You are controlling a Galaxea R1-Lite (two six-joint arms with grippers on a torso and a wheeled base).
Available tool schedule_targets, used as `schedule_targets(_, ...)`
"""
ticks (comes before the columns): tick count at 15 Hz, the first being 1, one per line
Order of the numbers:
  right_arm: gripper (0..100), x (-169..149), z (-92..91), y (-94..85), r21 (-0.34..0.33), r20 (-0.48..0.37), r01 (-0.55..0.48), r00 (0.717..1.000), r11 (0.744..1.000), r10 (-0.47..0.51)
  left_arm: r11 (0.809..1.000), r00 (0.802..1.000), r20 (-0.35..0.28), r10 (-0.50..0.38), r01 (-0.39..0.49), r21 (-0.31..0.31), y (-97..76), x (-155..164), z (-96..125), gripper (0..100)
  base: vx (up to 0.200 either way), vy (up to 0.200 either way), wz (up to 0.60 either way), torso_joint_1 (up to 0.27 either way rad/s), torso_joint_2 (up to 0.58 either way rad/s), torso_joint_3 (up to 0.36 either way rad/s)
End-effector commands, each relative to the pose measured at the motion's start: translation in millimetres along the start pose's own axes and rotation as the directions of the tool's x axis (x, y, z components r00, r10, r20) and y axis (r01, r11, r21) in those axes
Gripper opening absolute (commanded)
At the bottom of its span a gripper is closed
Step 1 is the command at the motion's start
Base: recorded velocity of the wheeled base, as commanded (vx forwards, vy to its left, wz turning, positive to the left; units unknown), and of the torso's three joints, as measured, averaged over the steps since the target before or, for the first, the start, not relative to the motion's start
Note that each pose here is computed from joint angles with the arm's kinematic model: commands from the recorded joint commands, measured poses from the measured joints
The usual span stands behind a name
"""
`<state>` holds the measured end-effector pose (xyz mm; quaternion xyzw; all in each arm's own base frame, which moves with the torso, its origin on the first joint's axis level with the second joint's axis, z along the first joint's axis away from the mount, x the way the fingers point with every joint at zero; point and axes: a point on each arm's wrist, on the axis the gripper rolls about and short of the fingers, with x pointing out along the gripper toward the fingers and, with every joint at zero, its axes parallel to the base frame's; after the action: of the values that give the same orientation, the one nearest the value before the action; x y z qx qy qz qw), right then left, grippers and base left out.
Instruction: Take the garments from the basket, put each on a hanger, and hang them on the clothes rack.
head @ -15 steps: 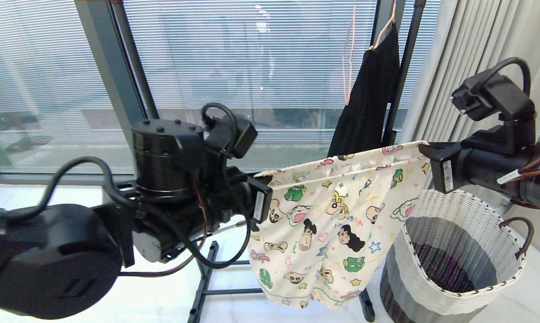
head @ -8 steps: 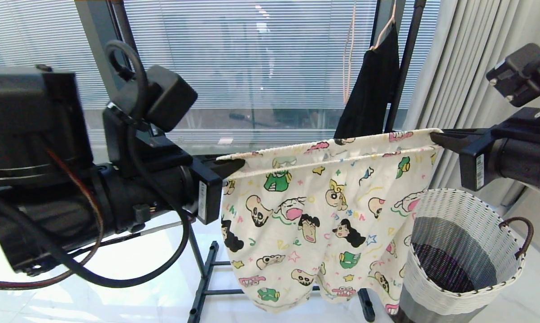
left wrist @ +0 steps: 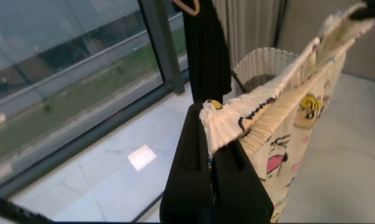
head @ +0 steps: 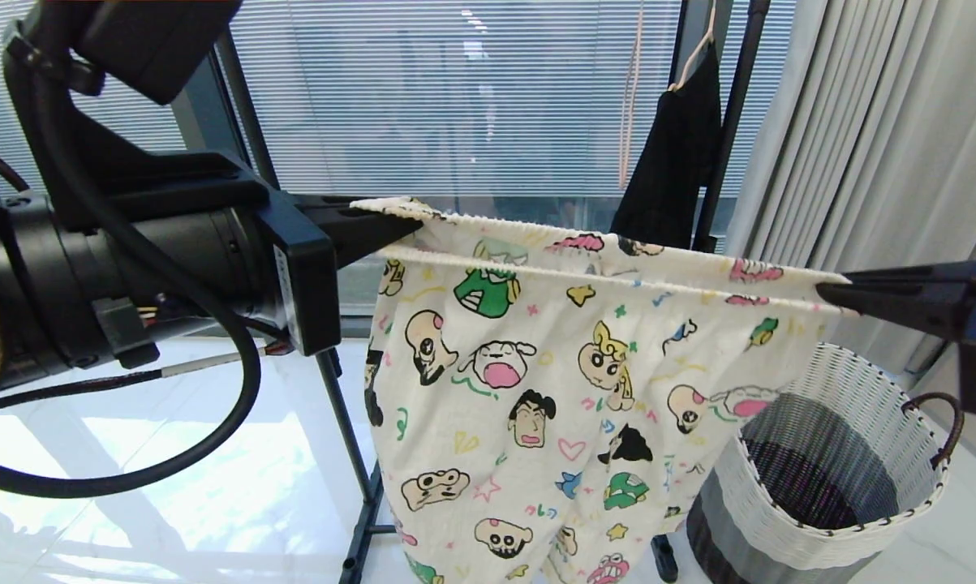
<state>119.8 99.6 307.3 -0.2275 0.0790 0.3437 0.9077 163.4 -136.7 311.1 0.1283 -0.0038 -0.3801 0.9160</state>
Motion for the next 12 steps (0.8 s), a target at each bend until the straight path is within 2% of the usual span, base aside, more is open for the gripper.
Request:
schedule_targets(1,0,-43.0,-4.9,12.9,-0.035,0.055,-0.109,0.992,0.993,0.111,0.999,0.999,-0.015,-0.039,0.04,0.008,0.1,12.6,3.8,0,0.0,0.0,0.0,0.0,0.0,0.0)
schedule_targets(4,0,-51.1,-15.9,25.8,-0.071,0.048,-0.194,0.979,0.978,0.198,0.997,0.996,-0.021,-0.082,0.082,0.009,-4.8,30.3,11.4,0,0.0,0.0,0.0,0.0,0.0,0.0)
schedule_targets(7,0,-46.8,-14.6,27.5,-0.076,0.036,-0.188,0.981,0.979,0.191,0.996,0.994,-0.064,-0.093,0.093,-0.006,-5.0,25.9,14.1,0,0.0,0.0,0.0,0.0,0.0,0.0)
schedule_targets(8,0,-43.0,-13.5,26.8,-0.068,0.032,-0.162,0.986,0.984,0.164,0.996,0.994,-0.072,-0.088,0.086,-0.037,-4.7,18.1,15.0,0,0.0,0.0,0.0,0.0,0.0,0.0)
schedule_targets(9,0,-36.2,-9.7,24.0,-0.053,0.047,-0.121,0.991,0.991,0.124,0.992,0.993,-0.075,-0.088,0.08,-0.101,-4.6,7.8,17.4,0,0.0,0.0,0.0,0.0,0.0,0.0)
schedule_targets(11,0,-12.9,-1.2,14.8,-0.022,0.079,-0.041,0.996,0.999,0.043,0.975,0.988,-0.11,-0.107,0.083,-0.206,-11.5,-16.9,17.8,0,0.0,0.0,0.0,0.0,0.0,0.0)
schedule_targets(12,0,-1.5,2.7,10.4,-0.012,0.089,-0.011,0.996,1.0,0.012,0.973,0.988,-0.13,-0.08,0.049,-0.227,-14.8,-25.1,14.9,0,0.0,0.0,0.0,0.0,0.0,0.0)
